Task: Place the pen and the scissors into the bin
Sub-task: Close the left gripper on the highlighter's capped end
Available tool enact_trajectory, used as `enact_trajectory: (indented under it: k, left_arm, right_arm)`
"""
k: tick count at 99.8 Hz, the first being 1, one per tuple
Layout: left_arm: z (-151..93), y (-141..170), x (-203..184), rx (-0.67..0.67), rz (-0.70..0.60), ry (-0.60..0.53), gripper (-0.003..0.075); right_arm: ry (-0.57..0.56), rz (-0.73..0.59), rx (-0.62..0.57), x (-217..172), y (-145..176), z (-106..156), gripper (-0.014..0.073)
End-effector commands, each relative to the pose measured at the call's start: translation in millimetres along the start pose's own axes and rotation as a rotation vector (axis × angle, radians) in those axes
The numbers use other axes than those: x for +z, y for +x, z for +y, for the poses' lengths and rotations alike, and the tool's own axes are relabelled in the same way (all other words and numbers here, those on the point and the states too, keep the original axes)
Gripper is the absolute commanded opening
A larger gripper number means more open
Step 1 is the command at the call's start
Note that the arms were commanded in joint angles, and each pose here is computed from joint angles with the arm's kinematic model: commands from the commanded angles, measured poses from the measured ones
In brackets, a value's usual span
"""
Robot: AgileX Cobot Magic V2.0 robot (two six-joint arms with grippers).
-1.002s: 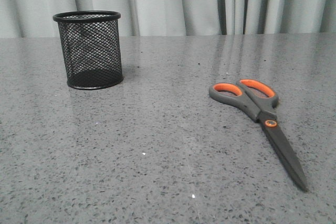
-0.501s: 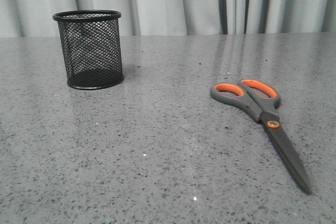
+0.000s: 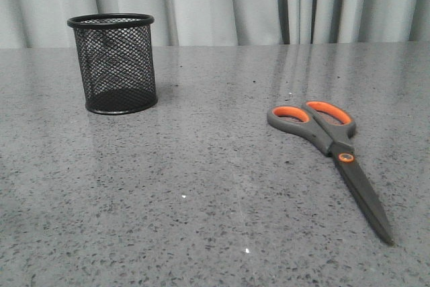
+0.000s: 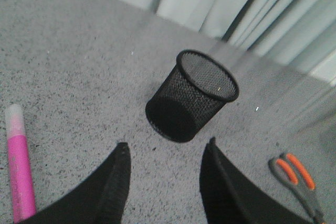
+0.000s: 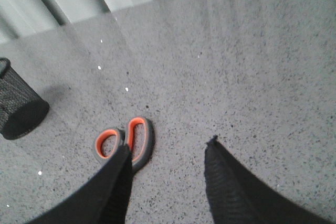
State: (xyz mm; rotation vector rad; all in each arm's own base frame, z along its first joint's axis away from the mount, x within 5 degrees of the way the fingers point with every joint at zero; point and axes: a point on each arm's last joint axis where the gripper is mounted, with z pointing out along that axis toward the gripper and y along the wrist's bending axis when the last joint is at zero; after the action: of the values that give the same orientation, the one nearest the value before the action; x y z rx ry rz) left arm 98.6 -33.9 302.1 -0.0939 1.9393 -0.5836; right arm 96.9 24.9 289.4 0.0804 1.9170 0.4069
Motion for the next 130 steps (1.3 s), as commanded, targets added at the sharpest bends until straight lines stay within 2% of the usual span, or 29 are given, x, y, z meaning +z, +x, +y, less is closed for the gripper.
enact_trajectory:
  k: [1,28,48,74,121,130]
  left_arm:
    - [-5.3,-30.0,18.1,0.004,0.065,-0.035,0.0264]
    - [9.1,-79.7,76.4,0.077,0.404,-0.289,0.0264]
    - [25.0,-81.7,118.9,0.078,0.614,-0.364,0.0265]
    - [47.2,-64.4,147.4,0.111,0.764,-0.44,0.0265]
    - [68.1,-44.4,177.1,0.125,0.869,-0.482,0.0263]
    - [70.5,-41.1,180.7,0.128,0.888,-0.482,0.0225]
  right_arm:
    - [-0.016,-0.058,-0.025,4.3,-17.8,5.7,0.0295]
    - [-0.021,-0.055,-0.027,4.8,-17.6,6.4,0.0295]
    - [-0.021,-0.055,-0.027,4.8,-17.6,6.4,0.0295]
    - [-0.021,-0.055,-0.027,4.8,-17.6,6.4,0.0295]
    - [-0.022,-0.057,-0.027,4.8,-17.8,6.4,0.0295]
    - [-0.022,-0.057,-0.027,4.8,-17.8,6.4,0.0295]
